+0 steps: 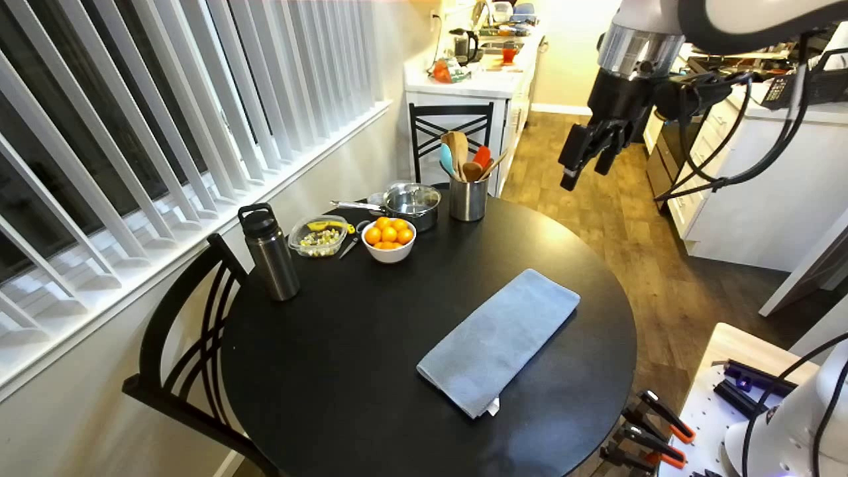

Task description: Fold the towel

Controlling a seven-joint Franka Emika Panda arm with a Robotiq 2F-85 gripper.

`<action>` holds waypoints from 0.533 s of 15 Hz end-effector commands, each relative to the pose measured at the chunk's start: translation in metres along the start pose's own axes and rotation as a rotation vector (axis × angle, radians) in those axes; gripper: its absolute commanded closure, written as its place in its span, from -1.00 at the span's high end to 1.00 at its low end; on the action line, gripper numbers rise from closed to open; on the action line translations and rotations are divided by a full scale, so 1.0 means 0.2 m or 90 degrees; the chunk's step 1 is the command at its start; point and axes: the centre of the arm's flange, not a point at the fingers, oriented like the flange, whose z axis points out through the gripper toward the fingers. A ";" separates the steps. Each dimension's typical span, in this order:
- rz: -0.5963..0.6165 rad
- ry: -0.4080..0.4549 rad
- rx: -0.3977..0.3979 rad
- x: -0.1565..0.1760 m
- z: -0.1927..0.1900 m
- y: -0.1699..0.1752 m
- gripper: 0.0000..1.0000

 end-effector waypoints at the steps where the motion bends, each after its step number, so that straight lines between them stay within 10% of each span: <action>1: 0.011 0.067 0.006 0.15 0.38 0.17 1.00; 8: 0.011 -0.019 0.038 0.25 1.15 0.47 1.00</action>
